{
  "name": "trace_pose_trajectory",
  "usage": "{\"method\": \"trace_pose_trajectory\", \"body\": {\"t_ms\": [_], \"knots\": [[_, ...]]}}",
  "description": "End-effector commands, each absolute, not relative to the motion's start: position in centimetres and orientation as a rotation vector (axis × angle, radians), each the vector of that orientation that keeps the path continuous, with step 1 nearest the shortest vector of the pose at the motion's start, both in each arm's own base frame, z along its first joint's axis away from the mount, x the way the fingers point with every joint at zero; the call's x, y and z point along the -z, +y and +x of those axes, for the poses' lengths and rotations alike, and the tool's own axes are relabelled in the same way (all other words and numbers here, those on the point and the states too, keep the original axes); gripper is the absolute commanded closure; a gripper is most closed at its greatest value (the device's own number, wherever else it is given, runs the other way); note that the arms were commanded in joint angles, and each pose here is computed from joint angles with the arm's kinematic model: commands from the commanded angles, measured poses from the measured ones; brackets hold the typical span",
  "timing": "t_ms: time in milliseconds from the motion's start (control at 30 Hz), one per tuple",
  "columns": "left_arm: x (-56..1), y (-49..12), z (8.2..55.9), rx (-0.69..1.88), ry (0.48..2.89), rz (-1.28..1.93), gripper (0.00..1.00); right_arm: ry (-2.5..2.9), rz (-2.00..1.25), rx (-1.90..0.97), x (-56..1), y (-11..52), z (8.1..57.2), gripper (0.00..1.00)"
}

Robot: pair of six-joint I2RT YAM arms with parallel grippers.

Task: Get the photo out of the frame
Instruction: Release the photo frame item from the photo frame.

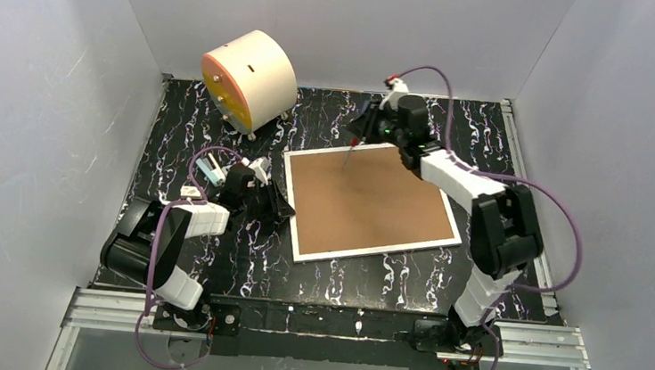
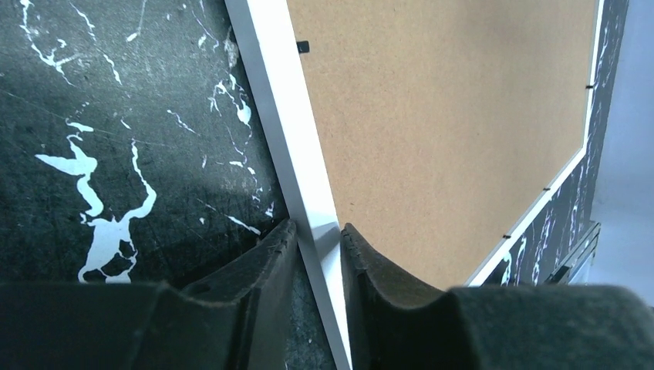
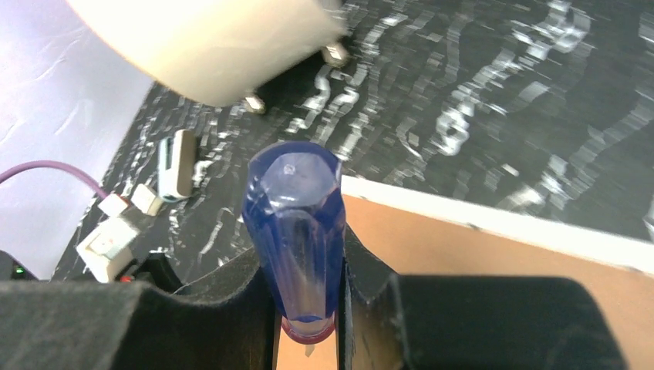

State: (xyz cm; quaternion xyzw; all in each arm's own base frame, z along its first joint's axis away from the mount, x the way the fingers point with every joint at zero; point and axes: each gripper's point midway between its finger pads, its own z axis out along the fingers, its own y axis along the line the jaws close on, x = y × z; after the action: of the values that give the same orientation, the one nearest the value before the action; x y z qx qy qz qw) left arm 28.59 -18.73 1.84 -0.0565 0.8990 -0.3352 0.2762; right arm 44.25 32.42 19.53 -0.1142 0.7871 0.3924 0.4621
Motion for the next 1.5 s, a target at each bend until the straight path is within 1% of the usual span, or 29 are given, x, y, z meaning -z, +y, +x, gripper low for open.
{"method": "trace_pose_trajectory", "body": {"t_ms": [0,133,167,300,433,633,733,800,933,1033,1133,1233,1367,1467], "knots": [[1.8,-16.4,24.2,0.751,2.622,-0.161,0.70,2.110,-0.068,-0.792,-18.0,22.5,43.6,0.99],[0.7,-16.6,24.9,0.752,2.594,-0.155,0.57,2.197,0.054,-0.758,-17.0,15.5,41.4,0.99],[0.3,-16.6,25.2,0.747,2.585,-0.154,0.55,2.212,0.070,-0.739,-16.9,14.2,40.9,0.99],[-0.7,-16.6,26.0,0.726,2.583,-0.126,0.54,2.251,0.118,-0.571,-16.6,10.6,39.2,0.99],[-1.0,-16.1,27.0,0.661,2.586,-0.122,0.48,2.292,0.167,-0.490,-16.5,7.7,38.0,0.99],[-1.7,-16.0,28.5,0.606,2.597,-0.102,0.46,2.348,0.209,-0.365,-15.8,4.9,37.0,0.99],[-2.0,-15.5,29.0,0.563,2.586,-0.101,0.44,2.412,0.210,-0.296,-14.7,4.0,36.5,0.99],[-2.3,-15.6,29.3,0.567,2.578,-0.099,0.42,2.401,0.198,-0.367,-14.8,4.9,36.4,0.99],[-3.1,-16.5,29.3,0.629,2.565,-0.100,0.42,2.287,0.136,-0.653,-17.0,8.8,36.4,0.99],[-5.9,-18.3,29.8,0.769,2.484,-0.056,0.42,2.194,0.146,-0.804,-19.4,10.5,36.3,0.99],[-10.9,-22.3,29.8,0.954,2.322,0.083,0.38,2.126,0.134,-0.902,-20.8,12.1,35.4,0.99],[-15.0,-26.9,28.3,1.002,2.185,0.341,0.34,2.143,0.048,-1.025,-21.9,15.2,34.0,0.99],[-17.2,-31.4,26.4,1.089,2.082,0.544,0.32,2.124,-0.114,-1.166,-23.5,20.5,31.2,0.99],[-17.9,-33.6,25.1,1.180,2.031,0.620,0.29,2.094,-0.147,-1.242,-24.5,22.5,29.9,0.99]]}}
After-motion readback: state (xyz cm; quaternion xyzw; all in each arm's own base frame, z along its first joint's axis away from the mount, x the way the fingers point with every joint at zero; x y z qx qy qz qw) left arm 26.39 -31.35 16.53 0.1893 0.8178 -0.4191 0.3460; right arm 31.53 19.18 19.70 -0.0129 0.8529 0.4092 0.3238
